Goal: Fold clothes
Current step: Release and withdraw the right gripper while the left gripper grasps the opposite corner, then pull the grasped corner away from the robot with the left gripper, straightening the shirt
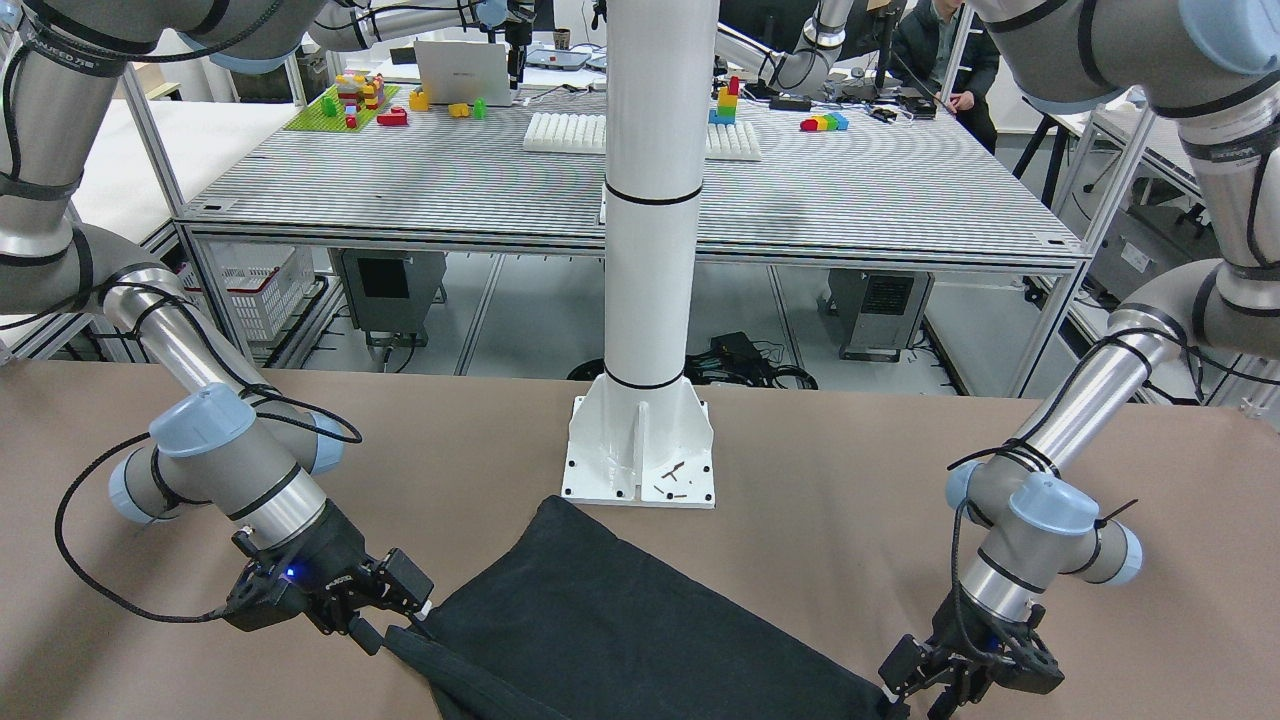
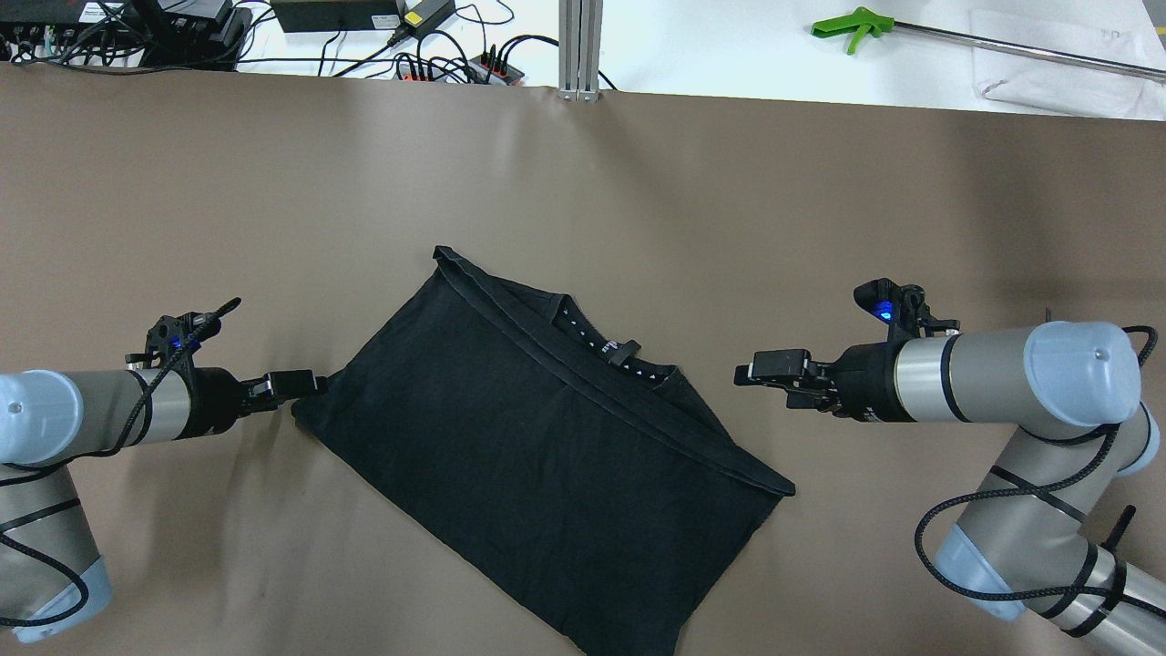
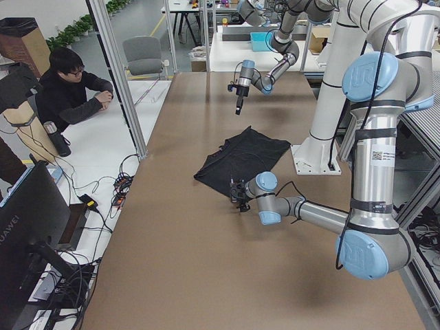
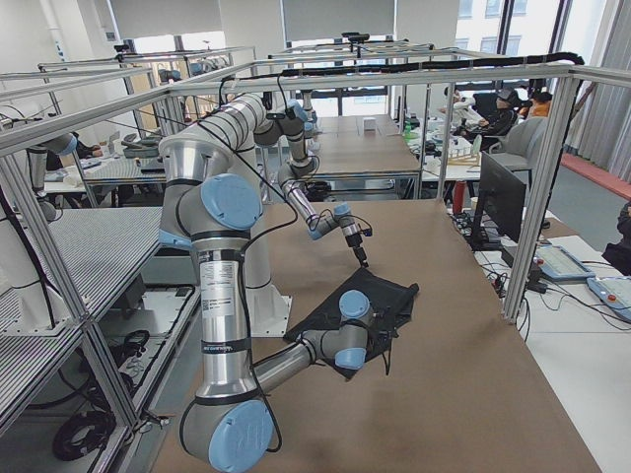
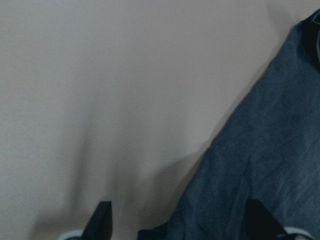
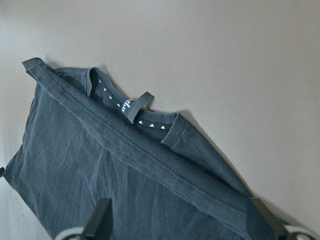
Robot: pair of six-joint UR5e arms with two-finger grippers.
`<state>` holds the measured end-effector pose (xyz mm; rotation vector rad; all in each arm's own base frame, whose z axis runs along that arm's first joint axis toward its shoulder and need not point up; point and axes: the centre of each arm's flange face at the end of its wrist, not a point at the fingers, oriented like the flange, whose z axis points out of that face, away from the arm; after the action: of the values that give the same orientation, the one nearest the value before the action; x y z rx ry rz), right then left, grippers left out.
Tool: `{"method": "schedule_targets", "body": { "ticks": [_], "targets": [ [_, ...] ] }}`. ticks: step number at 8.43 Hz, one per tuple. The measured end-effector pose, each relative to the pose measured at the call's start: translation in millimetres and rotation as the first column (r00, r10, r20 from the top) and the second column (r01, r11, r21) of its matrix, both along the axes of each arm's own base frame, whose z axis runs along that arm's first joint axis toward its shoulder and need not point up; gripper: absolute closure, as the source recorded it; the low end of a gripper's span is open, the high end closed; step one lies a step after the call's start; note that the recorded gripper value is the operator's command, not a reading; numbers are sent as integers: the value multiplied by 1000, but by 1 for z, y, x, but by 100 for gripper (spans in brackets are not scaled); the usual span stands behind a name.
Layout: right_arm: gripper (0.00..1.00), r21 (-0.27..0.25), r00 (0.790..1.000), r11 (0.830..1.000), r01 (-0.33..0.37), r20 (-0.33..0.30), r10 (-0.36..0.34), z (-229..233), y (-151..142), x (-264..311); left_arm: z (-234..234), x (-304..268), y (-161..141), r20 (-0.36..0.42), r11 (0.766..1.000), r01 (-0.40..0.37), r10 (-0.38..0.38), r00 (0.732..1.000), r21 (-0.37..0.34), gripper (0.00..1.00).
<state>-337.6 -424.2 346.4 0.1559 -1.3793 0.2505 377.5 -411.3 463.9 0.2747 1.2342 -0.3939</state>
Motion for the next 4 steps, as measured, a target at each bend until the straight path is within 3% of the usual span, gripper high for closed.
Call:
{"method": "schedule_targets", "body": {
  "ticks": [3,4],
  "targets": [
    [6,-1,1000,1000,-1,0,1,0,0,0,0,8,5,5,1000,-17,17,1000,0,10],
    [6,-1,1000,1000,-1,0,1,0,0,1,-1,13,8,6,1000,-26,26,1000,1,23]
  ]
}}
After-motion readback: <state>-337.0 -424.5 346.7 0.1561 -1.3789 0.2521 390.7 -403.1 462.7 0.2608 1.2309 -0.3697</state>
